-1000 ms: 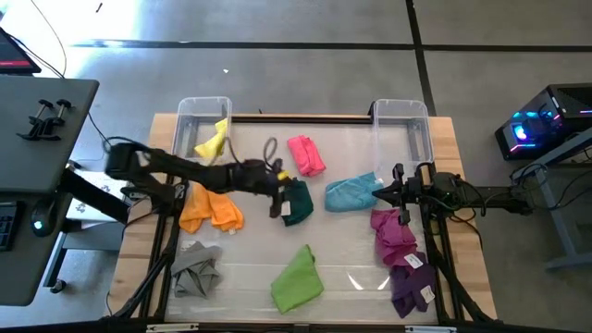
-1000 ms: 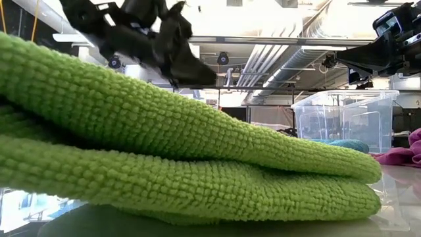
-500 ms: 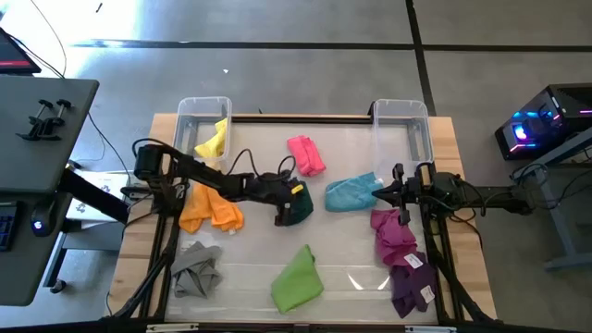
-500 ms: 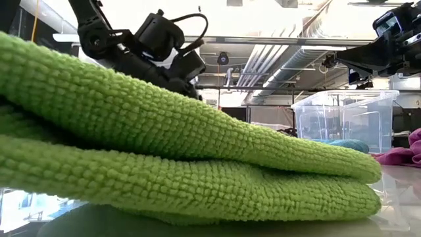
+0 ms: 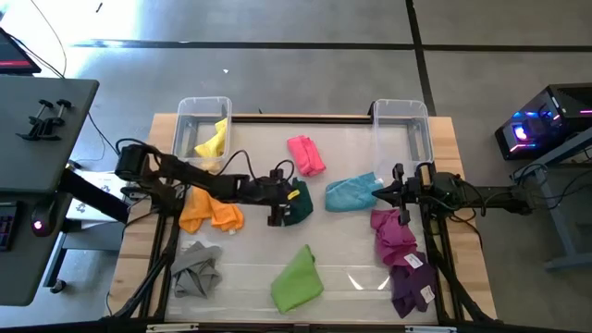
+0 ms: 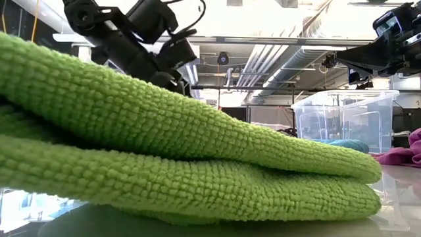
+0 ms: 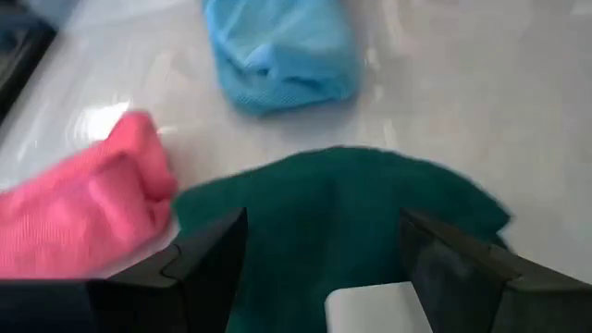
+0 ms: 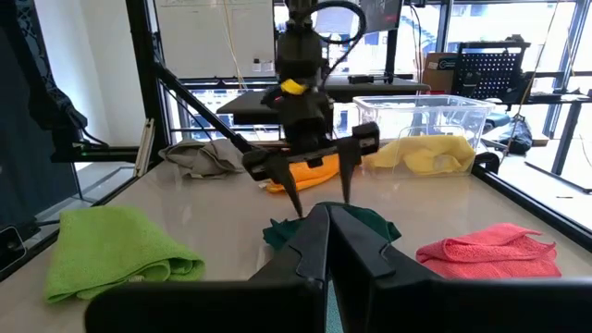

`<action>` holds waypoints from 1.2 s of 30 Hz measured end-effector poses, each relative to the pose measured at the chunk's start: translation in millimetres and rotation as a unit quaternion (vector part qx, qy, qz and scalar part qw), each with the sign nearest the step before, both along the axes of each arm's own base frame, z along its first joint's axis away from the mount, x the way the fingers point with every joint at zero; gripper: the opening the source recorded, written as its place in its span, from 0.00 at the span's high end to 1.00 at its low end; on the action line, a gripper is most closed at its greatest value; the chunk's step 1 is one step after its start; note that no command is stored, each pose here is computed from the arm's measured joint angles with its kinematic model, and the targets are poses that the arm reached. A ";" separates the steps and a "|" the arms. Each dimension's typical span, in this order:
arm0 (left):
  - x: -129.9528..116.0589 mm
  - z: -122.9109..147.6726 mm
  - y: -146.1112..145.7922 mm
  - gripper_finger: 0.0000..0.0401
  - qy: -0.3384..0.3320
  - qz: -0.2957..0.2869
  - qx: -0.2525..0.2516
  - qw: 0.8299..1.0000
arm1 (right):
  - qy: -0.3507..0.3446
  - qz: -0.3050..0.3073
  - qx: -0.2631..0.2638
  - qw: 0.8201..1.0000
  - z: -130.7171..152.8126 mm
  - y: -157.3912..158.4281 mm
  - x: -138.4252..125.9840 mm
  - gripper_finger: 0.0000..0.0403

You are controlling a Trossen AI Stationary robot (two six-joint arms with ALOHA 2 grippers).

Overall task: Sort towels by color in basket
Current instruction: Put the dark green towel into the right transparent bin

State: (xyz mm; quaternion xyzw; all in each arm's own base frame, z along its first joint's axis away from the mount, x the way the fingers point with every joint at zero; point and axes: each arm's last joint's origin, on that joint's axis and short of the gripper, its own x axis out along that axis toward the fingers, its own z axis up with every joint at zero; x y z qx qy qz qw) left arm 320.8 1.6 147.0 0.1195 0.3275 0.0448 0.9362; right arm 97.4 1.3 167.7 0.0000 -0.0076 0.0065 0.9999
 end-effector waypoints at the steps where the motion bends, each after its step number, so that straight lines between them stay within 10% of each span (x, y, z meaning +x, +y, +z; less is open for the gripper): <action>1: 0.0 -1.6 2.0 0.34 0.003 0.008 -0.006 1.000 | 0.000 0.000 0.000 1.000 0.0 0.0 0.0 1.00; 12: -1.7 -46.0 5.5 0.41 0.055 0.011 -0.005 0.998 | 0.000 0.000 0.000 1.000 -0.1 0.0 0.0 1.00; 25: 2.8 -43.5 1.0 0.97 0.022 -0.019 0.025 0.999 | 0.000 0.000 0.000 1.000 -0.1 0.0 0.0 1.00; 36: 2.9 -1.3 -19.6 0.95 -0.067 -0.060 0.039 0.995 | 0.000 0.000 0.000 1.000 -0.1 0.0 0.0 1.00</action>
